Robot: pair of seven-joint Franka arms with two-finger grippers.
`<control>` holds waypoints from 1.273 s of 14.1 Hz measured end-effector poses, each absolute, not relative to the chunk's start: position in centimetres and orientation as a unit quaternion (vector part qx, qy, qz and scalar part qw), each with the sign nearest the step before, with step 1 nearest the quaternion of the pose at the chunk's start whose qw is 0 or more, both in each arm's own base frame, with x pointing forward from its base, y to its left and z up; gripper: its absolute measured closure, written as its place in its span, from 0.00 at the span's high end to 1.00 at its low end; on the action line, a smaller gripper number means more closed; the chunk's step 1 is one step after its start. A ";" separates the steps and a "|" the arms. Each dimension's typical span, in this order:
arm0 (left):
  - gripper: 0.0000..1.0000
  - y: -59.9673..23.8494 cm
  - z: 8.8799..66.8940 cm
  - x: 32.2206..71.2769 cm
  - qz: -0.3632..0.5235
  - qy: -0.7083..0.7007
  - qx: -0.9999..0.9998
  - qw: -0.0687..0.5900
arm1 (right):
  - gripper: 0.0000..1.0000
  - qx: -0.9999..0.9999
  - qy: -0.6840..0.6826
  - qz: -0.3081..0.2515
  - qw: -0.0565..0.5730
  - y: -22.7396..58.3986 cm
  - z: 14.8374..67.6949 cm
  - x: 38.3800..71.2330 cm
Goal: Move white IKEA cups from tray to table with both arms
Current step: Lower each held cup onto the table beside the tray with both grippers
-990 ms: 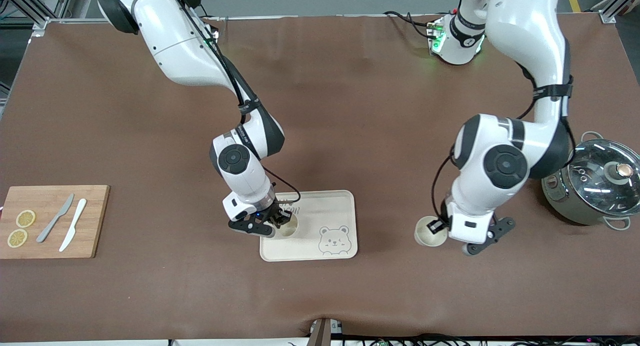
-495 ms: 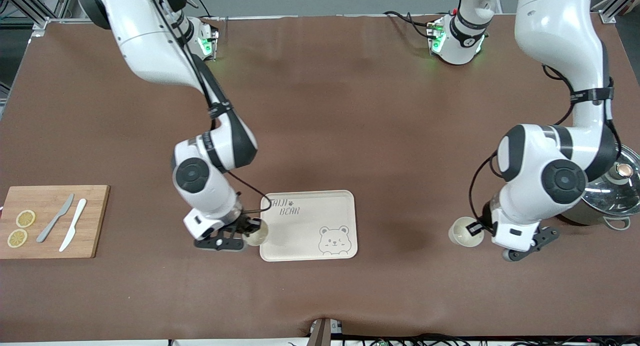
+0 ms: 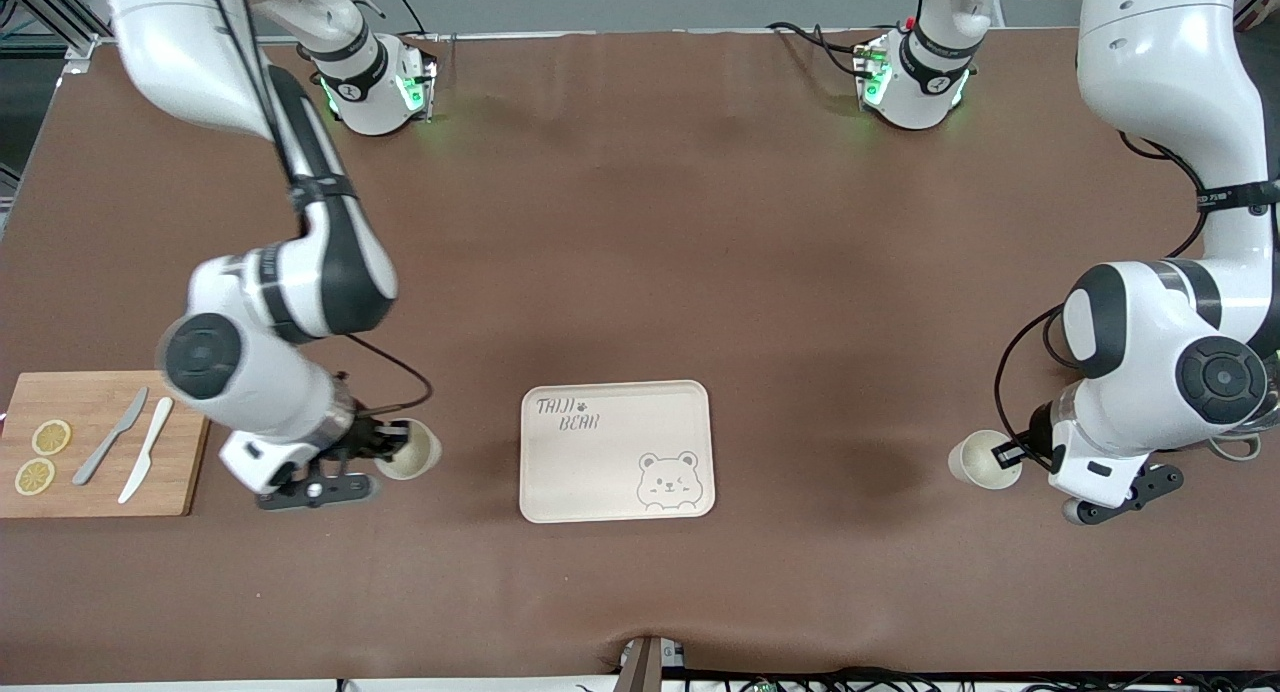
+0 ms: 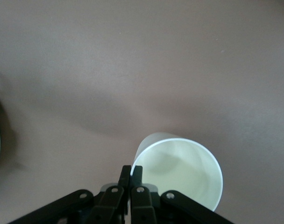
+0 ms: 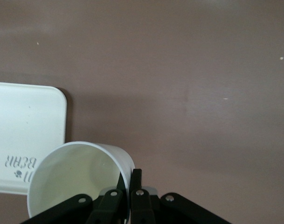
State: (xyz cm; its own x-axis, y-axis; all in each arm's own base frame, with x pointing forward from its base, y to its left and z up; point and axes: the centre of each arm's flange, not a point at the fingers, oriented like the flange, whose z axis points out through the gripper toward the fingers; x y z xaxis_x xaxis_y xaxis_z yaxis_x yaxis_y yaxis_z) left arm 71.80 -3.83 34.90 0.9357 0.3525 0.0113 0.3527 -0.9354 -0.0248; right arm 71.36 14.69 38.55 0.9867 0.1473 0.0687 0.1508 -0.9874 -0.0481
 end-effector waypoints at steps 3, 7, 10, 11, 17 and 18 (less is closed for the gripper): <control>0.03 -2.1 33.0 71.8 0.011 -0.162 -0.987 0.006 | 0.04 -0.991 -0.118 -0.020 0.051 6.4 38.7 71.2; 0.03 -0.4 29.8 71.9 0.025 -0.141 -0.990 -0.003 | 0.04 -0.984 -0.170 -0.020 0.055 -3.1 37.6 71.0; 0.03 0.2 28.2 71.9 0.034 -0.131 -0.991 -0.001 | 0.04 -0.980 -0.191 -0.028 0.058 -6.7 36.9 70.8; 0.03 0.3 27.8 71.8 0.036 -0.130 -0.991 0.000 | 0.04 -0.978 -0.195 -0.033 0.059 -7.1 36.4 70.8; 0.03 1.6 25.1 71.1 0.040 -0.127 -0.991 -0.006 | 0.04 -0.976 -0.204 -0.070 0.039 -7.2 30.4 70.8; 0.03 1.7 25.0 71.0 0.040 -0.127 -0.991 -0.006 | 0.04 -0.976 -0.203 -0.070 0.040 -7.1 29.5 70.6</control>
